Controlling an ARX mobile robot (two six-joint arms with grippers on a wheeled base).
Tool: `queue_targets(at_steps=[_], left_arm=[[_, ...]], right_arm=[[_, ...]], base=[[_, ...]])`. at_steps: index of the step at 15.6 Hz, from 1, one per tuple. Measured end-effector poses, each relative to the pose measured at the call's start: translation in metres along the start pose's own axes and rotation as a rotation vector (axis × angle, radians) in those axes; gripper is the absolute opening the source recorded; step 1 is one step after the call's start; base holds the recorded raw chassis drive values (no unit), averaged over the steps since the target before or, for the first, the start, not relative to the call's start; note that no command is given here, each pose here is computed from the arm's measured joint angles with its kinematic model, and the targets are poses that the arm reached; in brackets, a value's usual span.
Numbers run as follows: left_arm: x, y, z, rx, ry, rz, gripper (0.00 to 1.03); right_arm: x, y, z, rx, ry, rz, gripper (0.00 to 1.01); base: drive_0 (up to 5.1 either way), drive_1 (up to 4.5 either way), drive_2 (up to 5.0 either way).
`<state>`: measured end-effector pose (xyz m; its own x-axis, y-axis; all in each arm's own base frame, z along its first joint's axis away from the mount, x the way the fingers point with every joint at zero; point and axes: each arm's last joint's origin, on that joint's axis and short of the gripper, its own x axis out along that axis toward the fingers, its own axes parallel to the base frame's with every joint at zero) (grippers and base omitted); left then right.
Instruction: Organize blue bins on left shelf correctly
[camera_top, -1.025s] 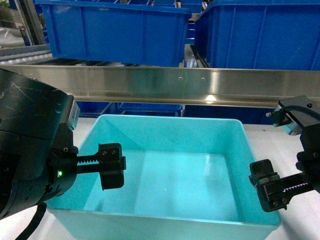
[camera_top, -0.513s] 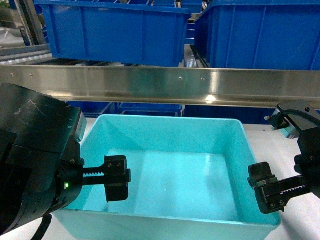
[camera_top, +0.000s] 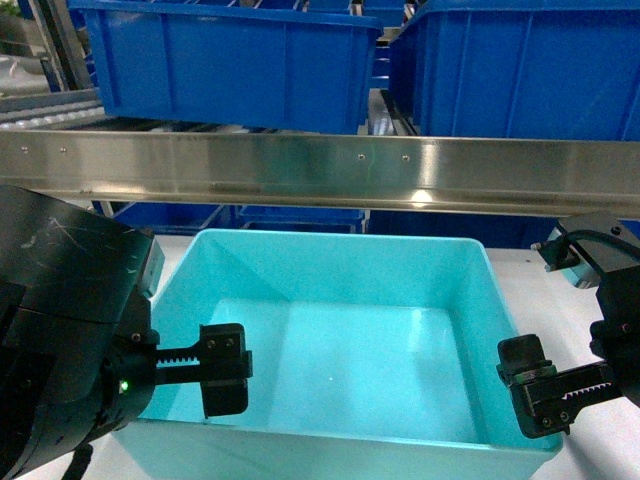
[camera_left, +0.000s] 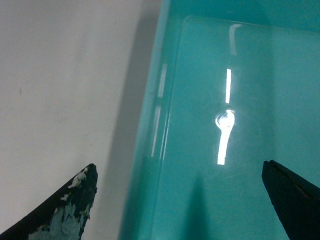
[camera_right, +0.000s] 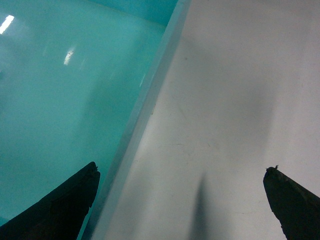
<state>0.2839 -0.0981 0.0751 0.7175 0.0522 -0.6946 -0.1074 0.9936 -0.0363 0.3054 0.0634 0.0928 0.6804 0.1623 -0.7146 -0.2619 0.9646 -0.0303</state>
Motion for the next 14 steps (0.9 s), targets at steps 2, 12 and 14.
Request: queue_targets(at_steps=[2, 12, 14], left_arm=[[0.0003, 0.0027, -0.0015, -0.002, 0.006, 0.010, 0.98], [-0.0003, -0.0032, -0.0029, -0.007, 0.004, -0.044, 0.02], [-0.0003, -0.0032, -0.0028, -0.014, 0.004, -0.044, 0.02]], right_arm=[[0.0008, 0.0000, -0.0024, 0.005, 0.003, -0.003, 0.98], [0.0007, 0.0019, -0.0047, 0.022, 0.003, -0.013, 0.02], [0.0008, 0.0019, -0.0048, 0.028, 0.003, -0.013, 0.02]], base=[[0.0, 0.00, 0.0], [0.0, 0.00, 0.0], [0.0, 0.00, 0.0]])
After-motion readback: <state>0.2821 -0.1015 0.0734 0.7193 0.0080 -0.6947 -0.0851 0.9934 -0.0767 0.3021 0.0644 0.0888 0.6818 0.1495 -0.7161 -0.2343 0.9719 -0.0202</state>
